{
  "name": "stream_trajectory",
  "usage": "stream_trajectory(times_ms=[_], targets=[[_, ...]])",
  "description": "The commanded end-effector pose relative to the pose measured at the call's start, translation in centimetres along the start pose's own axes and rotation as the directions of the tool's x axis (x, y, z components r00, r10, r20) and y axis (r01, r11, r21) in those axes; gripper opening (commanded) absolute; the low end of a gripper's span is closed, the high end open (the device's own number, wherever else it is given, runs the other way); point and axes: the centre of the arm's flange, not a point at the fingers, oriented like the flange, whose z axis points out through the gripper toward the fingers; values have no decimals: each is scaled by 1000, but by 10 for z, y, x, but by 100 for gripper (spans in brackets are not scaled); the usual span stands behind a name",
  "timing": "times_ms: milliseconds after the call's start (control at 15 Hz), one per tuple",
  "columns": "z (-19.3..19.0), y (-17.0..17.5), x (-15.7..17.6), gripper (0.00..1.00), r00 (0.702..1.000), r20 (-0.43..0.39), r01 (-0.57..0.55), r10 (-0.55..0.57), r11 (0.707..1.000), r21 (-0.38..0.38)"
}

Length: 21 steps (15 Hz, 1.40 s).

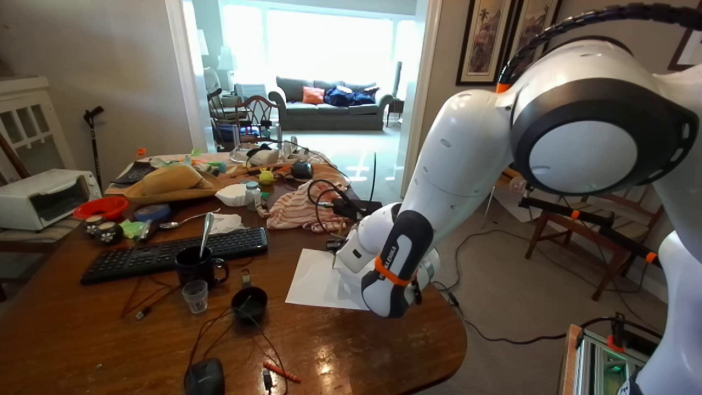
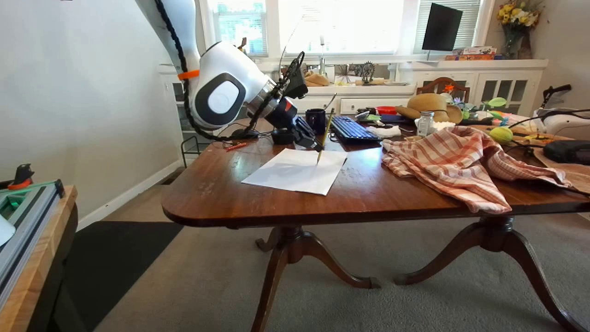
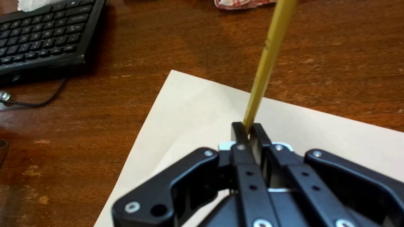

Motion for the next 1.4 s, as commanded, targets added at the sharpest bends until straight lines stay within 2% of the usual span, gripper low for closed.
stream_trajectory(times_ms=[0, 1333], targets=[[-4, -6, 15, 2, 999, -31, 9, -8, 999, 34], [-21, -16, 29, 2, 998, -64, 18, -15, 999, 47]])
